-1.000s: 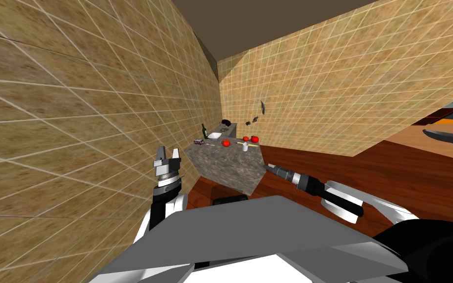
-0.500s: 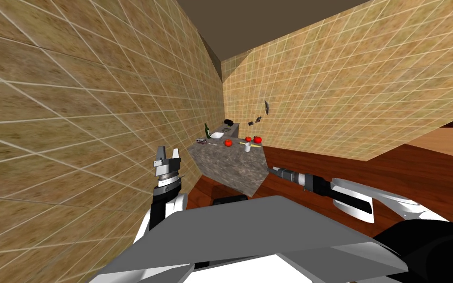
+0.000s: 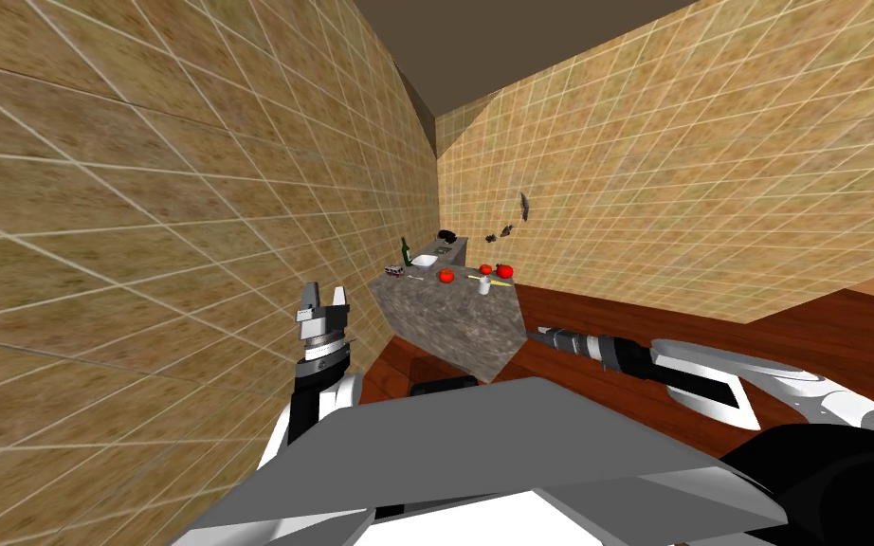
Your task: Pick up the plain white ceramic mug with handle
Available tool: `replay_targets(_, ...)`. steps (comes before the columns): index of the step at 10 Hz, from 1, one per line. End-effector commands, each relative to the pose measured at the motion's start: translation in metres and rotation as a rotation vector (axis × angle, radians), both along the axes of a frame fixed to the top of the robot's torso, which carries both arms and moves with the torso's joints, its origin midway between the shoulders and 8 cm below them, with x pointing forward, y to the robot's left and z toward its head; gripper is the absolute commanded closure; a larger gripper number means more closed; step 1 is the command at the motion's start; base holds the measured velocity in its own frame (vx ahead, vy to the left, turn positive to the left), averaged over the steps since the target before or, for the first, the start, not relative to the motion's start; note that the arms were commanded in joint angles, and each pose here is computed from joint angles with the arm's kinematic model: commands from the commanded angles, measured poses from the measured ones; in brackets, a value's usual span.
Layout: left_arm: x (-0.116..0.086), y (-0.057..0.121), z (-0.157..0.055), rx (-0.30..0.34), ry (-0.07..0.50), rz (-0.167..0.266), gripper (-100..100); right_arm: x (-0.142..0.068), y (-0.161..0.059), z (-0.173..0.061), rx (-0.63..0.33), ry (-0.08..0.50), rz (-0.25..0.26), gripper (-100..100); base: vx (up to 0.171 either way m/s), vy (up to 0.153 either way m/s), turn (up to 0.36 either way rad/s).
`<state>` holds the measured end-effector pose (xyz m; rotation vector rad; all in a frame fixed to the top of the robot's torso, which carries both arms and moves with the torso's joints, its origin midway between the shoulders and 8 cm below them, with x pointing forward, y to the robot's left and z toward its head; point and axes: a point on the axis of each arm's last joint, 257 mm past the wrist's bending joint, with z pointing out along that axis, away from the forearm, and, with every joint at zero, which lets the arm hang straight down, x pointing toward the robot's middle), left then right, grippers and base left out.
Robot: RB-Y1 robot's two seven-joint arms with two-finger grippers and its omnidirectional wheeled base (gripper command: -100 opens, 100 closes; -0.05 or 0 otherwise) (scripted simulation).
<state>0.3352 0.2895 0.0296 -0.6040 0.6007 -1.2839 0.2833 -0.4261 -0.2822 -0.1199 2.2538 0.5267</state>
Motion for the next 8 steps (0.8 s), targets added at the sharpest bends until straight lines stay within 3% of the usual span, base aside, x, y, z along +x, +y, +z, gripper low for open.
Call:
replay_targets(1,0.0,0.0,0.0,0.0,0.0,0.0,0,-0.01,-0.022,-0.007,-0.045,0.051,-0.004,-100,0.021,0.023,0.174)
replay_targets(2,0.0,0.0,0.0,0.0,0.0,0.0,0,-0.008,-0.024,-0.004,-0.066,0.058,0.015,-100,0.022,0.019,0.099)
replay_targets(3,0.0,0.0,0.0,0.0,0.0,0.0,0,-0.018,-0.038,-0.011,-0.091,0.1,0.013,-100,0.027,0.036,0.188)
replay_targets(5,0.0,0.0,0.0,0.0,0.0,0.0,0,-0.015,-0.047,-0.008,-0.126,0.111,0.028,-100,0.022,0.018,0.047)
replay_targets(8,0.0,0.0,0.0,0.0,0.0,0.0,0,-0.032,-0.084,-0.012,-0.204,0.2,0.033,-100,0.033,0.034,0.18)
